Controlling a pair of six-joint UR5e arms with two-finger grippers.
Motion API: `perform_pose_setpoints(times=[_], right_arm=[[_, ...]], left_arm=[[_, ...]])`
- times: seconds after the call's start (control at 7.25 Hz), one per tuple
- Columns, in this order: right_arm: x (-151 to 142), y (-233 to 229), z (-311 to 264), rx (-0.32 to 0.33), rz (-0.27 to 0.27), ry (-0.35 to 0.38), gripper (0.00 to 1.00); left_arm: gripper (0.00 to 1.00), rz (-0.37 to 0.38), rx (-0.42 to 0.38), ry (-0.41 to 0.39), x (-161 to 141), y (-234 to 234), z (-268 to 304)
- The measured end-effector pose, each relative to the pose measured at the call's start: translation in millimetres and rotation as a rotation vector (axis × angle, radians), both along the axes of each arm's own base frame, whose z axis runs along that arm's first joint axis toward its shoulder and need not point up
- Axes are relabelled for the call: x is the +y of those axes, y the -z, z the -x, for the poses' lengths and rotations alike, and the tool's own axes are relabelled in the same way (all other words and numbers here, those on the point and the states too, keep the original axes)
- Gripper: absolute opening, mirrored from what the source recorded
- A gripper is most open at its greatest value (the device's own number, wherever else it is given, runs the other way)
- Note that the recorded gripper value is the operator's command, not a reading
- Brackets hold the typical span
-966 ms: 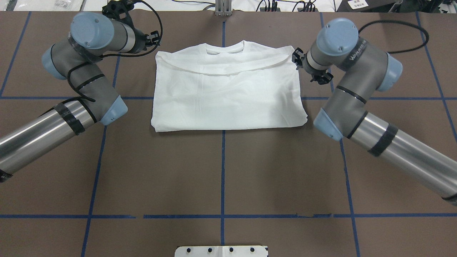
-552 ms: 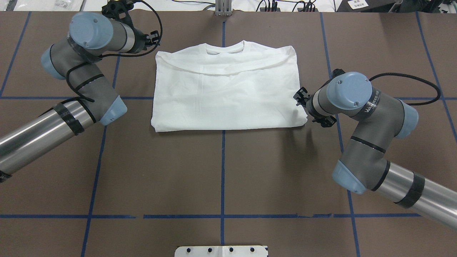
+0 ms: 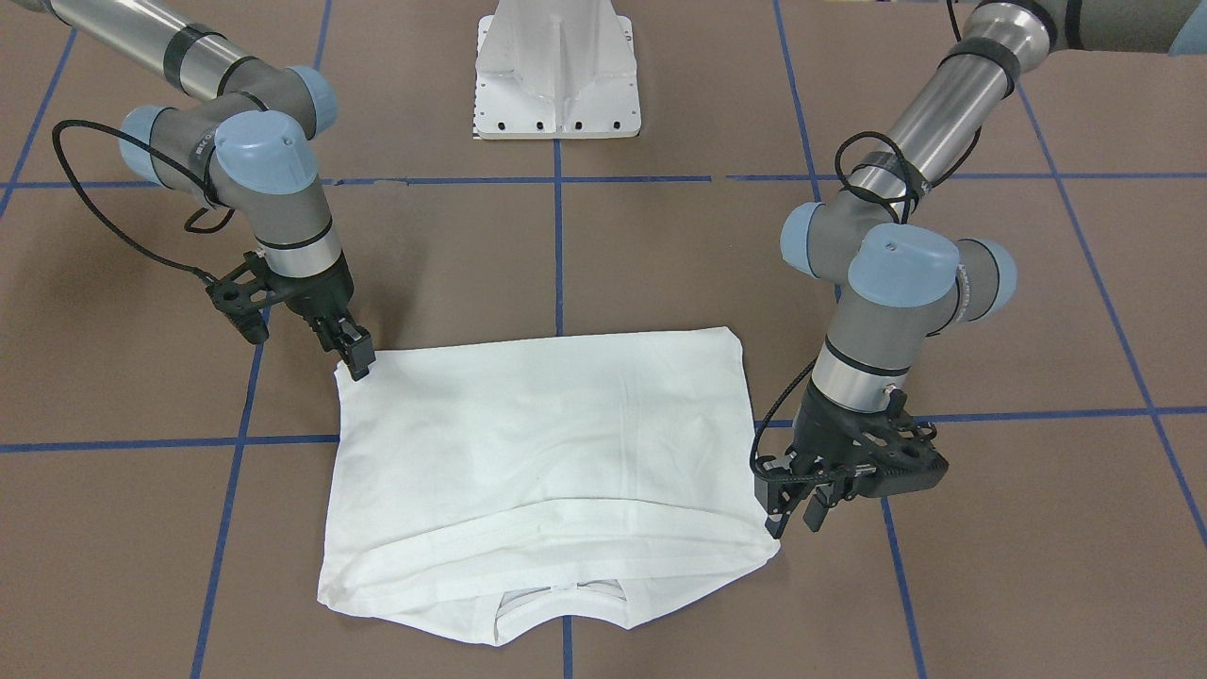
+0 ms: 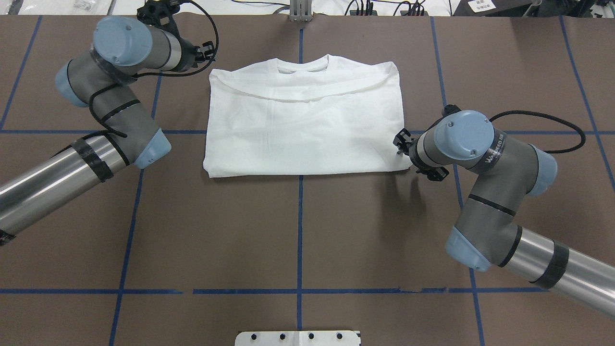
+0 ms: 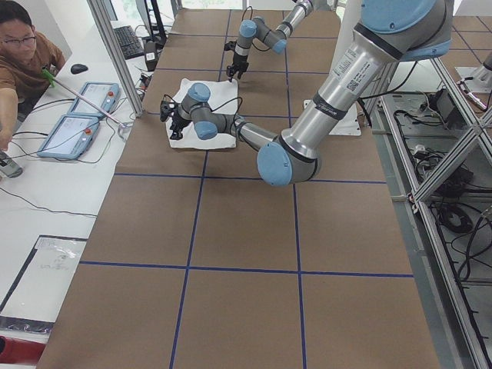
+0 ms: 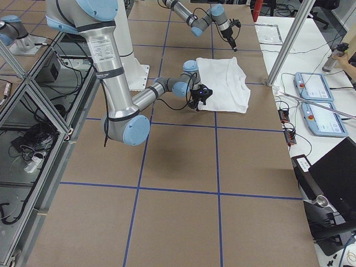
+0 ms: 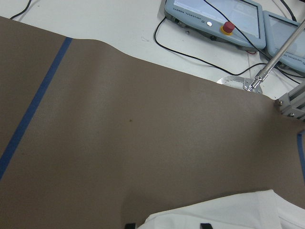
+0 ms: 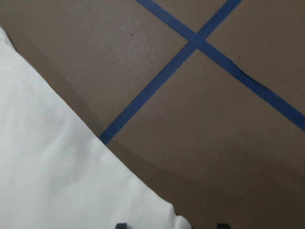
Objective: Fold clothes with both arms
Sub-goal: 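Lower the right gripper to the folded shirt corner nearest it and grasp, then drag the corner with right gripper while left gripper grasps the collar corner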
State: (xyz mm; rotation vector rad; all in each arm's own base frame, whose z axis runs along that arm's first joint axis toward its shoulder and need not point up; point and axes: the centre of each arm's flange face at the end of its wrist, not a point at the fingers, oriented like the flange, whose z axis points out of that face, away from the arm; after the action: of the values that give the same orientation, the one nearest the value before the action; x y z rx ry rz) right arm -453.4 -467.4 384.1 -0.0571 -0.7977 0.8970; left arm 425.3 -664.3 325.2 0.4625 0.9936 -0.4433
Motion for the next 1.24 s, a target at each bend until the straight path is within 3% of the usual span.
perform_pose_setpoints(times=[0.14,0.83,0.97,1.24], right_arm=[[-1,-2,2,0.002,0.007,-0.004,0.00],[4,20,-12,-0.042,-0.004,-0.011,0.00],[23,28,-34,-0.066,-0.005,0.003,0.00],[97,34,-86,-0.108,0.038,0.102,0.00]], left_arm=[[0.54,0.001,-0.001,0.000,0,0,0],[0.54,-0.001,0.002,-0.001,3,2,2],[0.54,-0.005,0.007,-0.002,4,5,3],[0.54,-0.023,0.059,-0.044,22,24,11]])
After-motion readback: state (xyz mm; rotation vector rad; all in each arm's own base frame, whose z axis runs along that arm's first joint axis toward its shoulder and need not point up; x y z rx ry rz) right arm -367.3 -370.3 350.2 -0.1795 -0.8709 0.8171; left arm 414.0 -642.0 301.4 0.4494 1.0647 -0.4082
